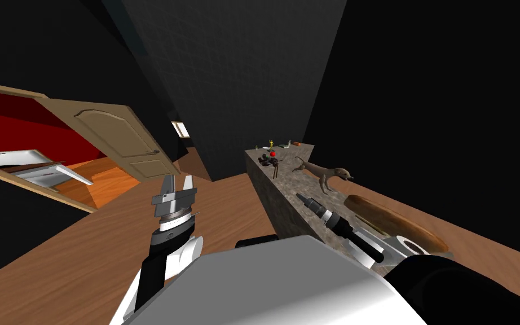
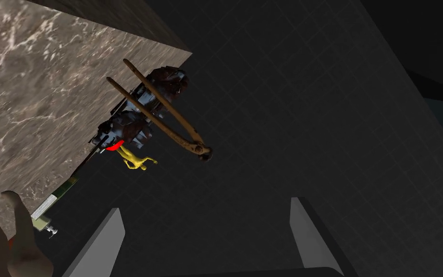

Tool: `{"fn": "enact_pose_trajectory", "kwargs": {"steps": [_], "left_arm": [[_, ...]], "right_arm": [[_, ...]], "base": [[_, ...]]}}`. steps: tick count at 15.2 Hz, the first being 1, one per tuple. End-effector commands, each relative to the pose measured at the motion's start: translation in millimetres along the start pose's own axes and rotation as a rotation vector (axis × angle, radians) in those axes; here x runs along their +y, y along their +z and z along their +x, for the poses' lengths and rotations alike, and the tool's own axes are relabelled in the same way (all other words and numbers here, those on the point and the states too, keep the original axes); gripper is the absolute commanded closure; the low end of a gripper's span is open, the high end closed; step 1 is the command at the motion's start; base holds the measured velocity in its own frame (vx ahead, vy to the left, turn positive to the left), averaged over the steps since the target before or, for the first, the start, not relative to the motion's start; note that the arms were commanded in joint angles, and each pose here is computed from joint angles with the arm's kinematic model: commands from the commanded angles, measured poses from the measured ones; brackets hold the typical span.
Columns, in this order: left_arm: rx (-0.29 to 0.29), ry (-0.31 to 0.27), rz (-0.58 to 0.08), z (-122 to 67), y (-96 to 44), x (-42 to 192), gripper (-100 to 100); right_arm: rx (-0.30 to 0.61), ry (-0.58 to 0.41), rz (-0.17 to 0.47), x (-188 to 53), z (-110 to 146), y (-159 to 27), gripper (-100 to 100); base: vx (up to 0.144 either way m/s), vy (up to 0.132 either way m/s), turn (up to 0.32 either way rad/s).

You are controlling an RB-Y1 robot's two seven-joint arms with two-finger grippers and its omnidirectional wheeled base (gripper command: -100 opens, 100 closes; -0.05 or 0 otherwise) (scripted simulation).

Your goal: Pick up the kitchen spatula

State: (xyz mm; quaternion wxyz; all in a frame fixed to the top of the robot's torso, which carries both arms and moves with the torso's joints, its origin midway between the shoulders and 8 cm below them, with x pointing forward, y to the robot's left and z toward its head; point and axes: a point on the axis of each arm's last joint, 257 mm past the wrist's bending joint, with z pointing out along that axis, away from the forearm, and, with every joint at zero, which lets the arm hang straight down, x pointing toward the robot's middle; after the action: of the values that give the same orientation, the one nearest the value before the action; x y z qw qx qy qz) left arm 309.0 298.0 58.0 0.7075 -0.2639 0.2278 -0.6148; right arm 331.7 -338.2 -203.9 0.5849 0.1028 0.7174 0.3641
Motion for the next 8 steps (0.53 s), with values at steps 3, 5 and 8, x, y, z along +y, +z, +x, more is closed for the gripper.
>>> {"fn": "enact_pose_trajectory", "kwargs": {"steps": [3,5,8], "left_arm": [[0.0,0.0,0.0,0.0,0.0,0.0,0],[0.0,0.0,0.0,0.0,0.0,0.0,0],[0.0,0.0,0.0,0.0,0.0,0.0,0]], "right_arm": [[0.094,-0.047,0.071,-32.2,9.3,-20.1,-100],[0.145,-0.072,0.111,-50.2,14.1,-32.8,-100],[0.206,-0.106,0.151,-68.0,16.5,-46.5,-100]], "base": [[0.016,-0.003,0.105],[0.016,-0.005,0.149],[0.015,-0.007,0.106]]}}
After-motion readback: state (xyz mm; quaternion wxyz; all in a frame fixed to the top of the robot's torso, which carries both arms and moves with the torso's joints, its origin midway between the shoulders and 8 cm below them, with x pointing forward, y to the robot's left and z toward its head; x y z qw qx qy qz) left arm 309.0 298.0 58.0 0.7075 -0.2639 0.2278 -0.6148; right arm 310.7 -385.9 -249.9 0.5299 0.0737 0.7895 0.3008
